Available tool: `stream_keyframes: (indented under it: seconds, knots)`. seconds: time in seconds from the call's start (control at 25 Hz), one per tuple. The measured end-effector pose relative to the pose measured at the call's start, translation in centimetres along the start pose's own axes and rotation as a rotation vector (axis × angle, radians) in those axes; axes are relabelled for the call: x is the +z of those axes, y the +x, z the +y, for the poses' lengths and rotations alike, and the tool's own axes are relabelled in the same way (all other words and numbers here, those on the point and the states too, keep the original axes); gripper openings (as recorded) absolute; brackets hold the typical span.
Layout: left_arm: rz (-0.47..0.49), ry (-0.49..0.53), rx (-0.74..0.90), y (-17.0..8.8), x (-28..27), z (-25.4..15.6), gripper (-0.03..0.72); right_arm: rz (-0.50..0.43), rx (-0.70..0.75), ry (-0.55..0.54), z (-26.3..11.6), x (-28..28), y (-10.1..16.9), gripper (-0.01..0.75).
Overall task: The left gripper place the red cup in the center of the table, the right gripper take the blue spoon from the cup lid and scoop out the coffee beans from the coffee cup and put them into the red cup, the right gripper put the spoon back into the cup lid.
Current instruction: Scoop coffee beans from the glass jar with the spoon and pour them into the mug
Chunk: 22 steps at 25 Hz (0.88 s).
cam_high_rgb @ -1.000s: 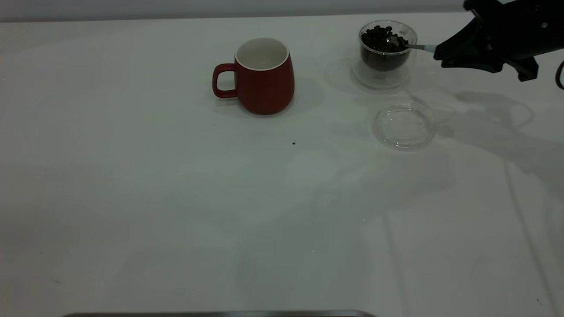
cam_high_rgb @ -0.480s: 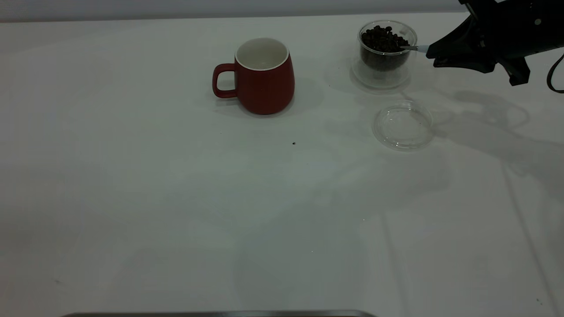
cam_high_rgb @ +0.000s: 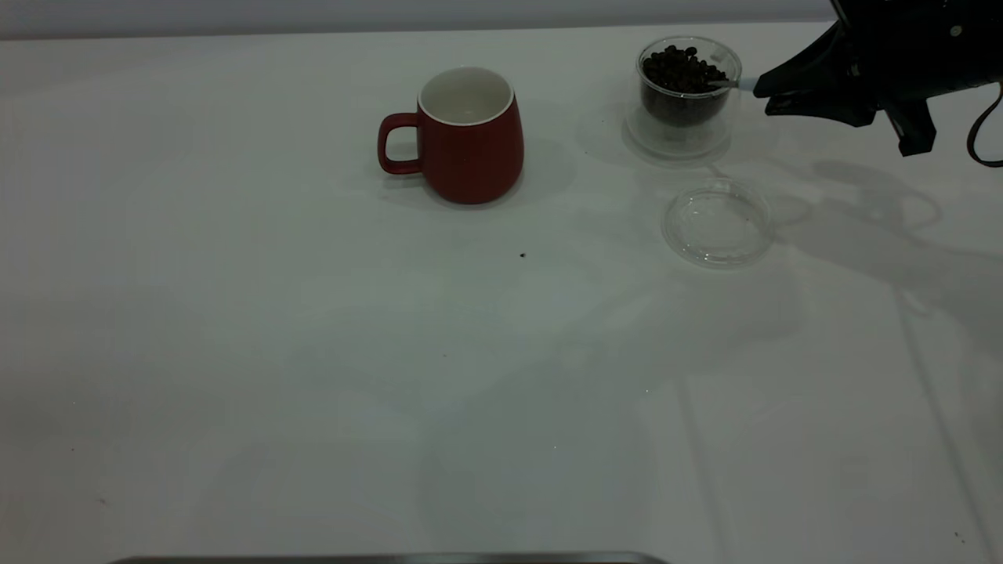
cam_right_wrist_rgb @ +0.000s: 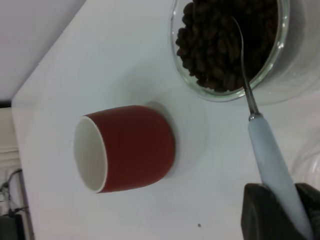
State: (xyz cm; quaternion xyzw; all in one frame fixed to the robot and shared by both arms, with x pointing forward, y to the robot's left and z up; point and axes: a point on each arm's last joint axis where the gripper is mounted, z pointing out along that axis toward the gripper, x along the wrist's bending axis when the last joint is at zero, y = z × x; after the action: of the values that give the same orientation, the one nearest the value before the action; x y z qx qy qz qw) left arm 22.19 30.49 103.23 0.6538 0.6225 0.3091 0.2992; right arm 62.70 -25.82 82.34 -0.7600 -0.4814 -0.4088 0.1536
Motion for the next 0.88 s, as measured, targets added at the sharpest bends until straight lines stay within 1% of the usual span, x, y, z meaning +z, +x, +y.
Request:
stream_keyframes:
  seconds: [0.28,0.56,0.88]
  knots:
    - [0.000,0.000,0.000,0.0,0.0,0.0,0.587,0.037,0.060,0.006,0.3,-0.4,-0.2,0.114]
    - [-0.001,0.000,-0.001,0.0,0.0,0.0,0.587,0.095,0.147,0.040,-0.1,0.1,-1.8,0.114]
    - [-0.001,0.000,-0.001,0.0,0.0,0.0,0.587,0.176,0.179,0.043,0.4,-0.7,-2.0,0.114]
